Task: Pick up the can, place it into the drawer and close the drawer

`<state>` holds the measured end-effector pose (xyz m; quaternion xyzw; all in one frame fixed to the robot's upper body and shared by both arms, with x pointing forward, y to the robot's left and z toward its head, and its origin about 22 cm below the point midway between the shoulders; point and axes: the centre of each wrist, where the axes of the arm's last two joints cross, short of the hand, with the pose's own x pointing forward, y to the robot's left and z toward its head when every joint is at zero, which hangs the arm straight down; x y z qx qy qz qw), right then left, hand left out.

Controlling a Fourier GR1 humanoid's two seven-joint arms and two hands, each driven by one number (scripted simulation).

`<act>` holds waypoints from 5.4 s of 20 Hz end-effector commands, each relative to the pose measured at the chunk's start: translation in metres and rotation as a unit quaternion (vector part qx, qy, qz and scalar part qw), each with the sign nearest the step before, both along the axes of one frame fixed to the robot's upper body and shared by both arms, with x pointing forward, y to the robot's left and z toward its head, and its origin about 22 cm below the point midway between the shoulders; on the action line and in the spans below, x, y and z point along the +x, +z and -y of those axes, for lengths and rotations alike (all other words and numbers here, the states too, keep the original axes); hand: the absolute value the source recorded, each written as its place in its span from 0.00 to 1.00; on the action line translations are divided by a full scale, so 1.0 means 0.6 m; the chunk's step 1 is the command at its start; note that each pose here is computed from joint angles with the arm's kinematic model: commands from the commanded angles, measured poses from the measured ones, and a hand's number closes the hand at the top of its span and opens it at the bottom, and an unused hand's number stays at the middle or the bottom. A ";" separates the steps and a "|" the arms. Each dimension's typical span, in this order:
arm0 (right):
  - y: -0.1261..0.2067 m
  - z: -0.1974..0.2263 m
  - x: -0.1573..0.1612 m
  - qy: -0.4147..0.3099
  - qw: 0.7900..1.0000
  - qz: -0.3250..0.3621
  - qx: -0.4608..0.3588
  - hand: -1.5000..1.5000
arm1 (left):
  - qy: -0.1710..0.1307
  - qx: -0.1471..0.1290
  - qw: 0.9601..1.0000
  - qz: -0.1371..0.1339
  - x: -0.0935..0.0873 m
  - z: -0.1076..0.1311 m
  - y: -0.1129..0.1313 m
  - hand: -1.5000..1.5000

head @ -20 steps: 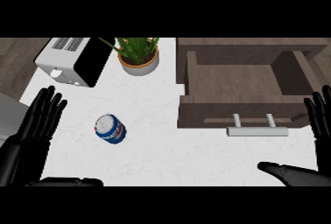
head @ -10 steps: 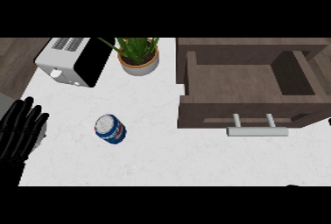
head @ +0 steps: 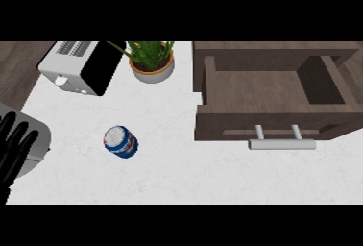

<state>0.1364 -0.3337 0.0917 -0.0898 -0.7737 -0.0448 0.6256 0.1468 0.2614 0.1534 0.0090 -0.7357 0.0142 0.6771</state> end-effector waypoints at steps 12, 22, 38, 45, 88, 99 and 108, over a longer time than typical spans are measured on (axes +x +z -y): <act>0.019 0.058 -0.067 0.005 1.000 0.008 0.003 0.00 | -0.010 -0.095 0.994 -0.047 0.060 0.023 -0.045 0.00; -0.003 0.066 -0.084 0.005 1.000 -0.001 -0.008 0.00 | 0.014 -0.079 0.995 -0.062 0.115 0.043 -0.110 0.00; 0.012 0.062 -0.113 0.004 1.000 0.002 0.001 0.00 | 0.062 -0.057 0.993 -0.079 0.147 0.052 -0.280 0.00; 0.031 0.066 -0.088 0.002 1.000 -0.002 -0.006 0.00 | 0.081 -0.054 0.991 -0.095 0.147 -0.027 -0.324 0.00; 0.051 0.049 -0.125 0.011 1.000 -0.005 0.015 0.00 | -0.046 -0.181 0.980 -0.074 0.221 0.035 -0.447 1.00; 0.052 0.061 -0.133 0.000 1.000 0.012 0.013 0.00 | -0.005 -0.183 0.983 -0.026 0.269 0.056 -0.337 1.00; 0.024 0.065 -0.156 0.008 1.000 0.007 0.027 0.00 | -0.029 -0.137 0.990 0.018 0.283 0.090 -0.206 1.00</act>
